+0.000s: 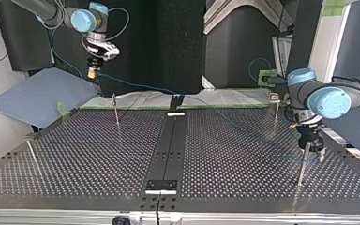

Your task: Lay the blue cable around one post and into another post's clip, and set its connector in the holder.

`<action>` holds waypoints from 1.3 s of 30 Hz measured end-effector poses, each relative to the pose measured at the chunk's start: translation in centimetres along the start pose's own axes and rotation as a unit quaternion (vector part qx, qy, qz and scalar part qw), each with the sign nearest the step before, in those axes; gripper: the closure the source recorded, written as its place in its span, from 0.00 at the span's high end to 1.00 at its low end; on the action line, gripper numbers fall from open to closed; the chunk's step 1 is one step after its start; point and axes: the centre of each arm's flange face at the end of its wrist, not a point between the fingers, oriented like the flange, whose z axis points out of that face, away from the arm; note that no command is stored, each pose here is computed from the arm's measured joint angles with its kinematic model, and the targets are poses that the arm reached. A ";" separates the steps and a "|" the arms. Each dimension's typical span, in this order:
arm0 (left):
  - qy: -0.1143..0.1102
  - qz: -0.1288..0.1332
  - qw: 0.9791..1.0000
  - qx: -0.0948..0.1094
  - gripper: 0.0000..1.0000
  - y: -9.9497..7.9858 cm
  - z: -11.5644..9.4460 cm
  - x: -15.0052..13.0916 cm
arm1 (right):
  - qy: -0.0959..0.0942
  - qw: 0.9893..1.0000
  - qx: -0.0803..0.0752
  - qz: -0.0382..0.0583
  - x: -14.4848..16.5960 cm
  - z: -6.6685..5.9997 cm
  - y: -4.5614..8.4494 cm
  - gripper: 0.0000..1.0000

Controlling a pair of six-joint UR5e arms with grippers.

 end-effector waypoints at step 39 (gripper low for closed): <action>0.002 0.006 1.000 0.004 1.00 -0.4 -0.2 0.2 | -0.044 0.997 -0.058 0.002 -8.3 4.0 10.5 0.00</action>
